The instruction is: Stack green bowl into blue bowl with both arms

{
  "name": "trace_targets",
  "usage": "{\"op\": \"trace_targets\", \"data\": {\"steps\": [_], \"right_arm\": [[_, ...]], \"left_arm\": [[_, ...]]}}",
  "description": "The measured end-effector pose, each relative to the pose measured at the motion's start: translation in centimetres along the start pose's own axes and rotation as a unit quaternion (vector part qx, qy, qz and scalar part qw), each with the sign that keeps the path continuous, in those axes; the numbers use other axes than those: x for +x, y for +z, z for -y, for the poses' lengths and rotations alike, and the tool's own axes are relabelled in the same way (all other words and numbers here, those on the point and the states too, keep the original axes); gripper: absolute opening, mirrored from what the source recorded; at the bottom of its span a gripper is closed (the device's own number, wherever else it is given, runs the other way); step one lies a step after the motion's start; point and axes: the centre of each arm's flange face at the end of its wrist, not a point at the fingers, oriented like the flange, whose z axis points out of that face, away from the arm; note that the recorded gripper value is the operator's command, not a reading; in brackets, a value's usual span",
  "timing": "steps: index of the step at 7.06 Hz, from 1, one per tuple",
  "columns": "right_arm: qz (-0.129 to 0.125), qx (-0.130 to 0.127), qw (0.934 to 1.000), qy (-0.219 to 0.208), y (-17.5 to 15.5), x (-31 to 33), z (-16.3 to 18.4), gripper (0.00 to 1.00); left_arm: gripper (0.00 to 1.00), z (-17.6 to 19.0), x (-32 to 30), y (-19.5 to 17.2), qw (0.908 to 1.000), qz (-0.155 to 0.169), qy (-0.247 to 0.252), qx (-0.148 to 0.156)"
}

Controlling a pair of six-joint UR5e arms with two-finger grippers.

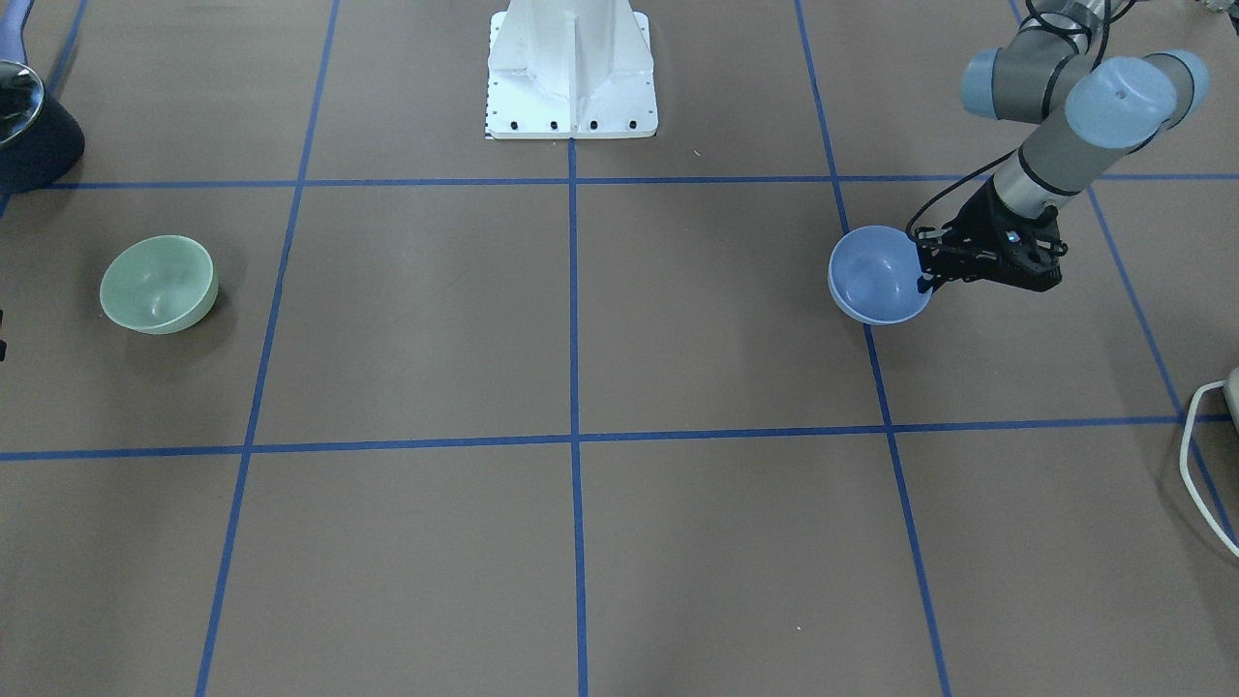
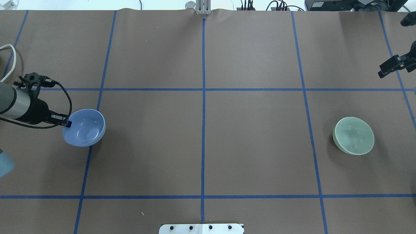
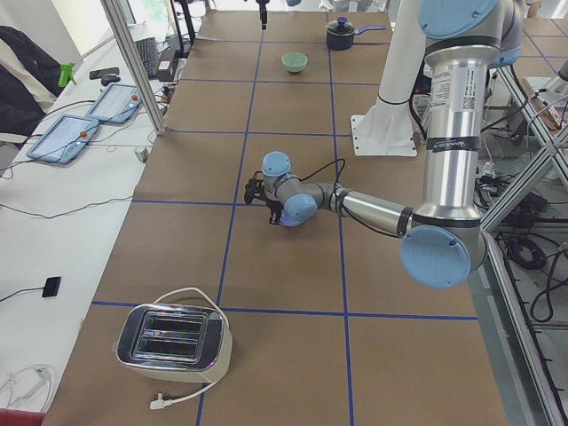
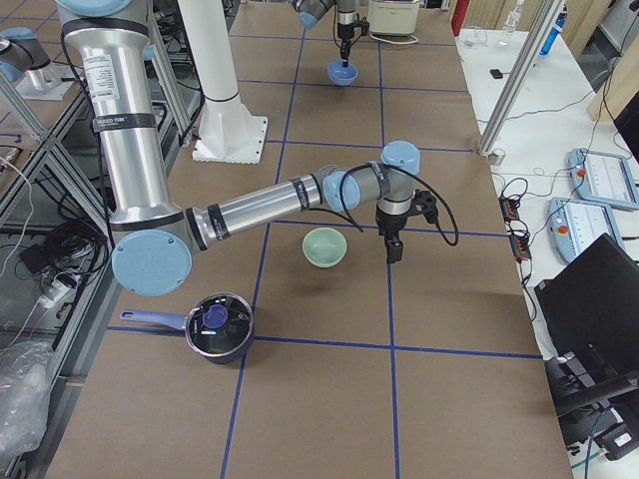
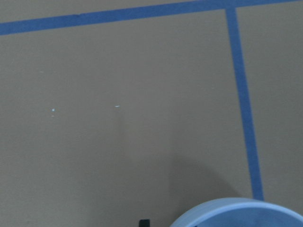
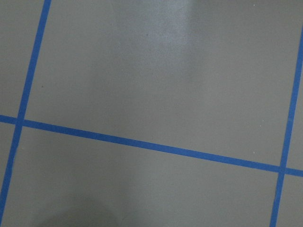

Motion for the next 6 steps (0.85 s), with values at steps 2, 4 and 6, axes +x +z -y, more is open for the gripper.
{"op": "trace_targets", "data": {"steps": [2, 4, 6], "right_arm": [[0.001, -0.001, 1.0, -0.003, 0.2, -0.2, 0.0, 1.0], [0.001, -0.005, 1.0, -0.007, 0.7, -0.7, 0.1, 1.0], [0.002, -0.006, 0.9999, -0.009, 0.9, -1.0, 0.1, 1.0]], "left_arm": [[0.0, 4.9, 6.5, -0.9, 0.9997, 0.008, -0.022, -0.006], [0.0, 9.7, 16.4, -1.6, 0.9974, 0.016, -0.067, -0.021], [0.0, 11.3, 25.6, 1.1, 0.9948, 0.024, -0.098, -0.014]]}}
